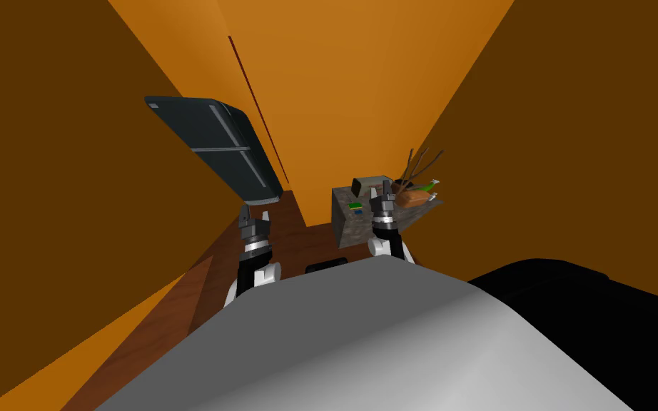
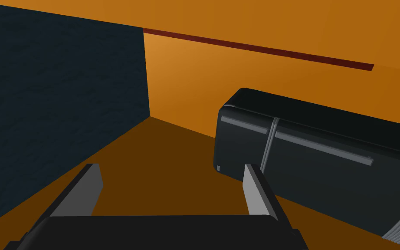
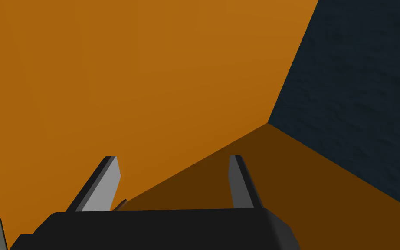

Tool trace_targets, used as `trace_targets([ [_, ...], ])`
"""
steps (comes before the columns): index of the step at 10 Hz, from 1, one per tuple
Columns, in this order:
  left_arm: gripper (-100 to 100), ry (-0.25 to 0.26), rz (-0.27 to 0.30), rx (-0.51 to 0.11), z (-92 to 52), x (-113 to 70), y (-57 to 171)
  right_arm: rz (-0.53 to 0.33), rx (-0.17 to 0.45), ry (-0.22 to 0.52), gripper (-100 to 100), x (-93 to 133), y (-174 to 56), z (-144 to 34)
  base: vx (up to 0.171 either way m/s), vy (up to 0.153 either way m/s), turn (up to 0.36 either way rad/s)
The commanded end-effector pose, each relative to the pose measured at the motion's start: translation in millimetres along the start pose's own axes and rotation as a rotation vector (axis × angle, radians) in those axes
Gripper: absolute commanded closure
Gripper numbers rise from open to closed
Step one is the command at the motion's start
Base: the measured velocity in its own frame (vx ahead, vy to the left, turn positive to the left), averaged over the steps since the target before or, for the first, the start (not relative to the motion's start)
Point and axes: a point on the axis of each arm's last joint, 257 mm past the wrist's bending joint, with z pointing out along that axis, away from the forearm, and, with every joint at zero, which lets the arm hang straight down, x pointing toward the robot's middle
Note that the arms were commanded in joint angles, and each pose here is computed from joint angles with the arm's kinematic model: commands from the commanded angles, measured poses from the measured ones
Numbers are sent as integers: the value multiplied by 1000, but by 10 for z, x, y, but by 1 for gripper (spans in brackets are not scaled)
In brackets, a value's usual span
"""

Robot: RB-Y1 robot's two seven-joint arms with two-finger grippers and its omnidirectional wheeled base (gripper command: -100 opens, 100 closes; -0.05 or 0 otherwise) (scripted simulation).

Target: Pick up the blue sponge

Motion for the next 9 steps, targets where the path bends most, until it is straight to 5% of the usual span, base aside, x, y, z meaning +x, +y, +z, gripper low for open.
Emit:
trace_targets([
  [1,0,0,0,0,0,0,0,-25,21,36,-100,42,-68,-36,-14,7,21],
  [9,0,0,0,0,0,1,0,-237,230,266,-100,184,-832,-569,-56,27,39],
])
